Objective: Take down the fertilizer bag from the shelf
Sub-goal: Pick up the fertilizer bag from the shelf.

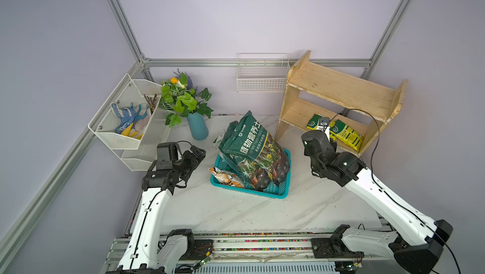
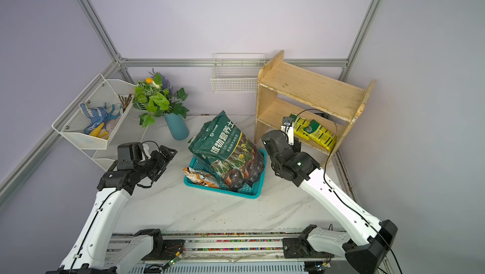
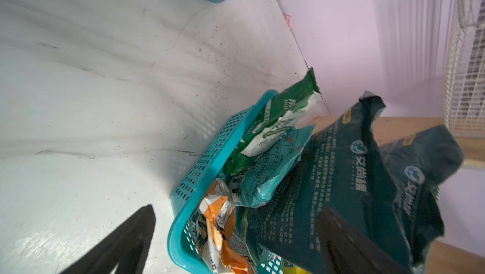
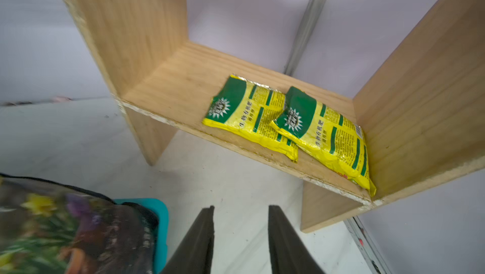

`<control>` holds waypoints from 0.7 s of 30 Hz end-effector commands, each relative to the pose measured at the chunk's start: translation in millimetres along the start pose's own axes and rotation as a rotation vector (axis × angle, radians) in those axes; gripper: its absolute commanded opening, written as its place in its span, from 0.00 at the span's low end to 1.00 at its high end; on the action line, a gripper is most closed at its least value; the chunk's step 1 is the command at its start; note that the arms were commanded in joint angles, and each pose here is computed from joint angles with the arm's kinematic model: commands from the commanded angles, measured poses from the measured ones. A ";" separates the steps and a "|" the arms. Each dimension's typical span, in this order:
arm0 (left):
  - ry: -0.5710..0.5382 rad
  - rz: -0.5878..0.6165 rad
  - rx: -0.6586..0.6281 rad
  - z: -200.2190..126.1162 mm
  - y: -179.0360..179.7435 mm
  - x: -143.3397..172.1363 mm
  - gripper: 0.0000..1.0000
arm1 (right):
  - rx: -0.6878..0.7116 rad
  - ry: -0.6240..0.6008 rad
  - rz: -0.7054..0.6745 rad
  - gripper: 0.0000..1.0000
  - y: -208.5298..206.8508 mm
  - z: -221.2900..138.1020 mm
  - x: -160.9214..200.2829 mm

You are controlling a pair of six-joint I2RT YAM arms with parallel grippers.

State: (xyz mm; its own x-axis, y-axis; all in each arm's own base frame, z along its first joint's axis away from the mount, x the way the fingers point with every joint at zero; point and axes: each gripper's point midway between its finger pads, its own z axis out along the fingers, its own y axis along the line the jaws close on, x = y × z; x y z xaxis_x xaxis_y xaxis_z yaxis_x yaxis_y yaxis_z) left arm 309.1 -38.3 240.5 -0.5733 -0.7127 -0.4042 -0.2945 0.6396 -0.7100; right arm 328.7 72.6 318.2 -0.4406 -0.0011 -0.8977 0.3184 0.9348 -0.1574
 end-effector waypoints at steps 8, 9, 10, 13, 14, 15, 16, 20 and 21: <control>0.058 0.122 0.135 -4.4 -19.7 5.9 1.00 | 0.152 0.070 -0.081 0.48 -21.4 35.4 -6.3; 0.047 0.123 0.133 -5.7 -18.6 5.0 1.00 | 0.176 0.074 -0.088 0.49 -25.5 39.3 -6.4; 0.040 0.123 0.133 -7.1 -18.4 4.4 1.00 | 0.191 0.081 -0.091 0.49 -28.8 43.0 -6.2; 0.023 0.128 0.141 -12.4 -20.6 2.8 1.00 | 0.209 0.114 -0.093 0.49 -36.3 54.5 -1.4; 0.017 0.130 0.144 -14.2 -21.1 2.3 1.00 | 0.223 0.121 -0.094 0.50 -39.4 58.5 0.4; 0.011 0.131 0.146 -15.9 -21.5 1.7 1.00 | 0.238 0.131 -0.099 0.50 -43.1 62.8 2.1; 0.006 0.133 0.148 -17.4 -22.2 1.3 1.00 | 0.249 0.141 -0.100 0.50 -46.0 66.9 3.4; -0.020 0.141 0.155 -23.8 -24.1 -1.5 1.00 | 0.292 0.153 -0.122 0.48 -52.6 80.9 2.0; -0.024 0.142 0.156 -24.5 -24.1 -1.7 1.00 | 0.311 0.152 -0.136 0.49 -53.8 83.3 2.0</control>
State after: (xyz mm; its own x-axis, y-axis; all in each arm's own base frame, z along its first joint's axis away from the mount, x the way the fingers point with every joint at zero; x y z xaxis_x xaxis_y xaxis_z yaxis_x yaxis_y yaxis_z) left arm 299.9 -46.2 271.6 -0.5887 -0.6389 -0.4952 -0.1138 0.6720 -0.7317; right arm 376.4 -1.5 282.3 -0.6124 -0.0217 -0.7902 0.4610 0.8022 -0.3793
